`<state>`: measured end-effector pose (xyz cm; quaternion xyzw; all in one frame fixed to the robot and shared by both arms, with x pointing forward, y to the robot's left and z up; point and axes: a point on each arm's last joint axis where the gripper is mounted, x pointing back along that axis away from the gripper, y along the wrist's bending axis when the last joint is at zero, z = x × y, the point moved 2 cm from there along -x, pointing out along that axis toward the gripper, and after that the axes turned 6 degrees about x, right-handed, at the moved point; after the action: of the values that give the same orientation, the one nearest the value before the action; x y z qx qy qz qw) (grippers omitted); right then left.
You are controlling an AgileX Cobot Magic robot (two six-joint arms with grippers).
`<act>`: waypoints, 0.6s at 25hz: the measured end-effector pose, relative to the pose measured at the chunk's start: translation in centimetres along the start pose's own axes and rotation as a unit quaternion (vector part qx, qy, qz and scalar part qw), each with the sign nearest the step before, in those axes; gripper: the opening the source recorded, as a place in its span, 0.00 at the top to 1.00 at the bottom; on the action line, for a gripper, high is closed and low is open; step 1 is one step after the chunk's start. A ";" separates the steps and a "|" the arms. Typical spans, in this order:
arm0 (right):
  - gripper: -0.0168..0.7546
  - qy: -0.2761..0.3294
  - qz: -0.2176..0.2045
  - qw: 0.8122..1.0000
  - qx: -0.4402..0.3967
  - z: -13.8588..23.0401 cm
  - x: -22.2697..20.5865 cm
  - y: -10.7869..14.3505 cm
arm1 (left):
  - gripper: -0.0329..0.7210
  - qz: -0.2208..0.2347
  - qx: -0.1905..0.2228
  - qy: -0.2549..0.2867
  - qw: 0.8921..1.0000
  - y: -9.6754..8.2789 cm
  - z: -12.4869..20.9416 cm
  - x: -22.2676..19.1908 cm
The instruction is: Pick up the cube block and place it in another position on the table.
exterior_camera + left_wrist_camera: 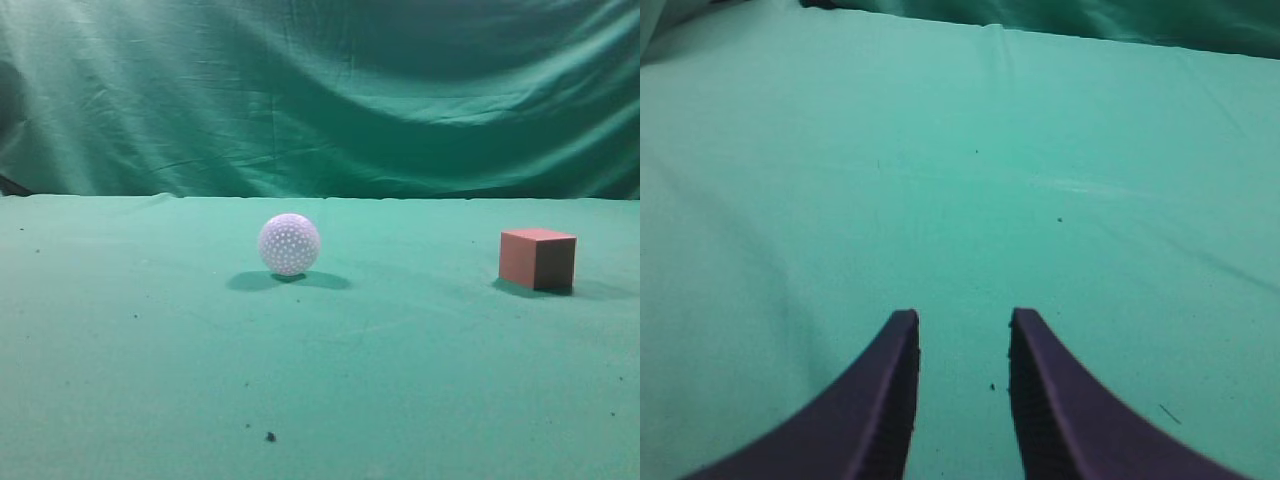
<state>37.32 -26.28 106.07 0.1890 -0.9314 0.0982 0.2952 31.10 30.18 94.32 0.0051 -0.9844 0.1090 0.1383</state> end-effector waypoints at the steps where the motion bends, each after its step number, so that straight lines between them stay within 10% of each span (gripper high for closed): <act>1: 0.98 0.024 -0.015 1.000 -0.004 -0.3 -0.7 0.0 | 0.61 0.000 0.000 0.000 1.000 0.0 0.0 0.0; 6: 0.98 0.152 -0.088 0.984 -0.009 -1.5 -4.5 1.2 | 0.61 0.000 0.000 0.000 1.000 0.0 0.0 0.0; 15: 0.98 0.272 -0.083 0.957 0.051 -2.7 -10.9 4.2 | 0.61 0.000 0.000 0.000 1.000 0.0 0.0 0.0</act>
<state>45.25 -18.49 101.59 0.2467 -0.7905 0.1682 0.5347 31.10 30.18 94.32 0.0051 -0.9844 0.1090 0.1383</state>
